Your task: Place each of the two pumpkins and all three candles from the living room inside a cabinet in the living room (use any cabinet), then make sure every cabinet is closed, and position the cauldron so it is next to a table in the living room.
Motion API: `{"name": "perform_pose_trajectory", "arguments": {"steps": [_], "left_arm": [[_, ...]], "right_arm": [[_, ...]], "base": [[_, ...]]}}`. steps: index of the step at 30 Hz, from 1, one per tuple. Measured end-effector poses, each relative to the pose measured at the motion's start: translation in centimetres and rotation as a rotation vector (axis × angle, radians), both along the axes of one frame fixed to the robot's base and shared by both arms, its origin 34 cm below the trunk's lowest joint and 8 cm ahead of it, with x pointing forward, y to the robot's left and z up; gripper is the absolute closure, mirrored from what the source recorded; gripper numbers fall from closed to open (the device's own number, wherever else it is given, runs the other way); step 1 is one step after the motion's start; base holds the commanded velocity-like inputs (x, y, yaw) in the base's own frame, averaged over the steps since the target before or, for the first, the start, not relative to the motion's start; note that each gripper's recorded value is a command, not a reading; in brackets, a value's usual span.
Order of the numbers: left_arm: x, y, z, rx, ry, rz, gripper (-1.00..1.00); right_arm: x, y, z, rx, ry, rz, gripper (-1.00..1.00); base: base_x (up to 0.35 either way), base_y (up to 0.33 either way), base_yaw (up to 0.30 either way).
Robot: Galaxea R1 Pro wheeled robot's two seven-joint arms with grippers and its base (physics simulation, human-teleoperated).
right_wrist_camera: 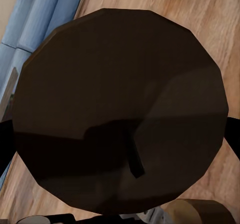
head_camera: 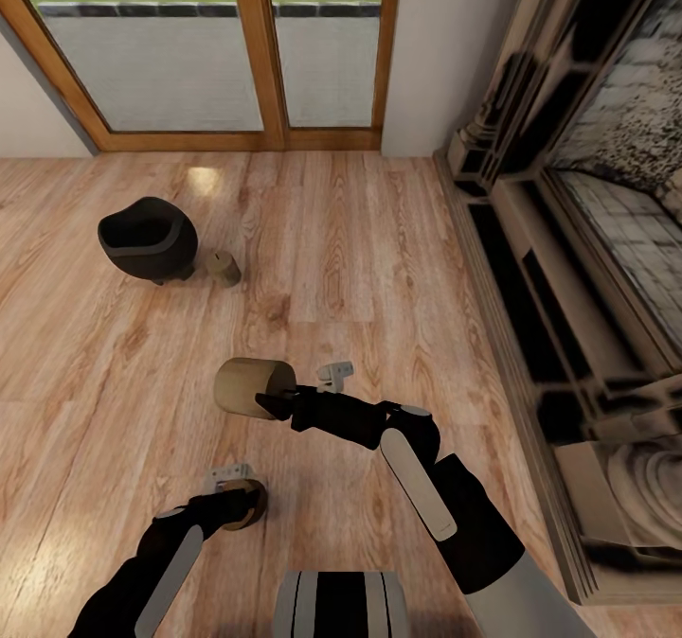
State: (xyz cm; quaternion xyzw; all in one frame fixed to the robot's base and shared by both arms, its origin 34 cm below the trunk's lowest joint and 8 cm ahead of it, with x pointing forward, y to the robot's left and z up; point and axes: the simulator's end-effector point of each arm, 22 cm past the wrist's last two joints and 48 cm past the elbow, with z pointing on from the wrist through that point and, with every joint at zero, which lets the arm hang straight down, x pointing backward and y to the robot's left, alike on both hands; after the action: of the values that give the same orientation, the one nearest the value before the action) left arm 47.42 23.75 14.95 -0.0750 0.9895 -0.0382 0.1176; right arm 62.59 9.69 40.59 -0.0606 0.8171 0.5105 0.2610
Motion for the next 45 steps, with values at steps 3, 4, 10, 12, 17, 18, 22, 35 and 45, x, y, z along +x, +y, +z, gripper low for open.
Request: {"name": "perform_pose_trajectory", "arguments": {"steps": [3, 4, 10, 12, 17, 18, 22, 35, 45], "left_arm": [[0.0, 0.0, 0.0, 0.0, 0.0, 0.002, -1.0], [0.0, 0.1, 0.0, 0.001, 0.0, 0.003, -1.0], [0.4, 0.3, 0.1, 0.005, -0.017, 0.011, -1.0], [0.5, 0.3, 0.1, 0.007, -0.021, 0.013, -1.0], [0.3, 1.5, 0.0, 0.059, -0.013, 0.031, -1.0], [0.3, 1.5, 0.0, 0.063, -0.011, 0.033, -1.0], [0.2, 1.7, 0.0, 0.073, -0.01, 0.031, -1.0], [-0.5, 1.4, -0.7, 0.074, 0.009, 0.025, -1.0], [-1.1, 0.2, -1.3, 0.056, 0.024, 0.026, -1.0]], "right_arm": [[0.0, 0.0, 0.0, 0.0, 0.001, 0.0, 1.0], [0.0, 0.0, 0.0, 0.0, 0.001, 0.0, 1.0], [0.0, 0.0, 0.0, 0.0, 0.0, 0.0, 1.0], [0.0, 0.0, 0.0, 0.0, 0.0, 0.0, 1.0], [0.0, 0.0, 0.0, 0.0, 0.0, 0.0, 1.0], [0.0, 0.0, 0.0, 0.0, 0.0, 0.0, 1.0], [0.0, 0.0, 0.0, 0.0, 0.001, 0.0, 1.0], [-0.1, 0.0, -0.9, 0.0, 0.016, 0.0, 1.0], [-0.3, 0.0, -1.6, 0.0, 0.029, 0.0, 1.0]], "base": [[0.0, 0.0, 0.0], [0.0, 0.0, 0.0], [0.0, 0.0, 0.0], [0.0, 0.0, 0.0], [0.0, 0.0, 0.0], [0.0, 0.0, 0.0], [0.0, 0.0, 0.0], [0.0, 0.0, 0.0], [0.0, 0.0, 0.0]]}}
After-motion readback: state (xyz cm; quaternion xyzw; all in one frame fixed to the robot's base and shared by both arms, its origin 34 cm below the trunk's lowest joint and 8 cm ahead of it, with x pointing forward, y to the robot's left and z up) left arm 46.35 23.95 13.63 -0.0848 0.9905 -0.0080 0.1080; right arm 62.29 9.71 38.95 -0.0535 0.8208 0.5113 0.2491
